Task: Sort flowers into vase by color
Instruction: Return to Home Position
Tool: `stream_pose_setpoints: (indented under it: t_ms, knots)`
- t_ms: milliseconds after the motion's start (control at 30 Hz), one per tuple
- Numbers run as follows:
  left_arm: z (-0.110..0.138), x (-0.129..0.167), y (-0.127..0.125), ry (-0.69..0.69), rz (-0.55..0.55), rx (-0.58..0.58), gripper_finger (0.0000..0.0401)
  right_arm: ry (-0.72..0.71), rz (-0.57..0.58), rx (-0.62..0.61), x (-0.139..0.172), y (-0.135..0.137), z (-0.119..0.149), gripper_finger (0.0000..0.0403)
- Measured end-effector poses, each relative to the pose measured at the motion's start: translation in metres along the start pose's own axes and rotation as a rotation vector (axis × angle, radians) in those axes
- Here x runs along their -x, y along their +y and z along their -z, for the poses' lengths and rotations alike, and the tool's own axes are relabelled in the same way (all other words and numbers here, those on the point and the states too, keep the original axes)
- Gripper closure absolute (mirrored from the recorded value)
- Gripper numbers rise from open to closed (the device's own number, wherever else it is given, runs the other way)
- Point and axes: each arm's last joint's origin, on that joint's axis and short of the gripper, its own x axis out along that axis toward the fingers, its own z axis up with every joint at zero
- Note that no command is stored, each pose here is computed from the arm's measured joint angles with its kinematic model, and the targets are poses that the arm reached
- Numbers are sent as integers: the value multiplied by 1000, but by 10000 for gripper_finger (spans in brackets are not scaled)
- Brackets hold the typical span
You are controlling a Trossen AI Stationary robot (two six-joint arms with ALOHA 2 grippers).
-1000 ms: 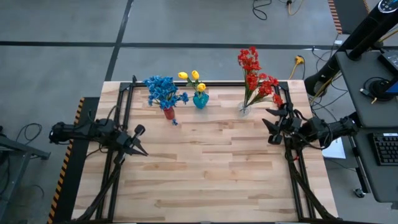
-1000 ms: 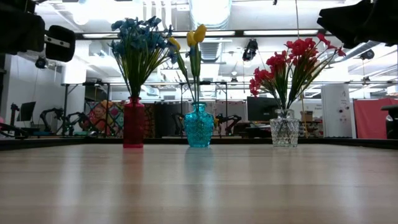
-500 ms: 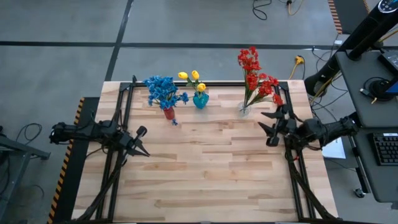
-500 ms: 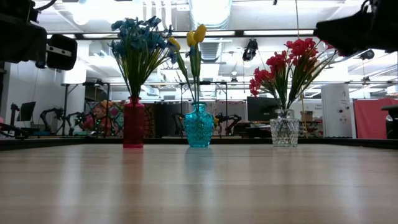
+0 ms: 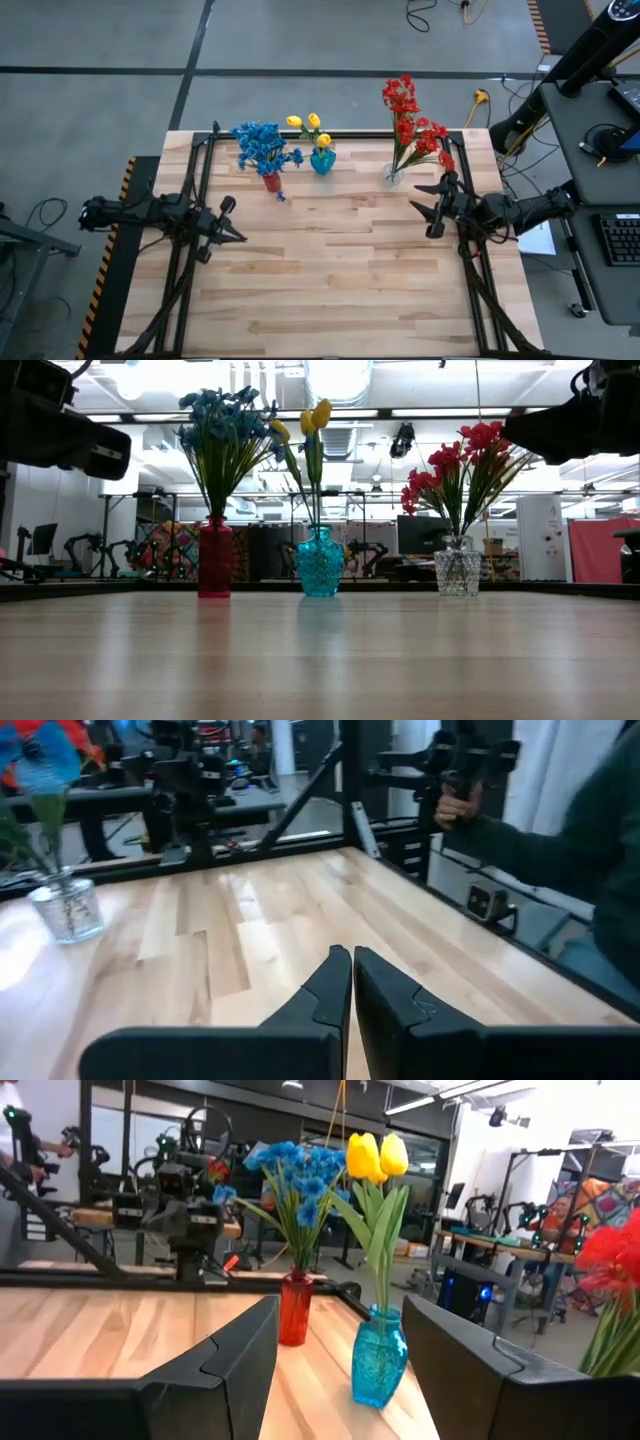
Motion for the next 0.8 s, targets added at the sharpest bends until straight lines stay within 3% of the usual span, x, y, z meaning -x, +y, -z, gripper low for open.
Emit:
stream_pose_setpoints:
  t_ms: [800]
  knots:
    - [2,-2,1,22,-13,6,401,31,-8,39,-2,2,3,197]
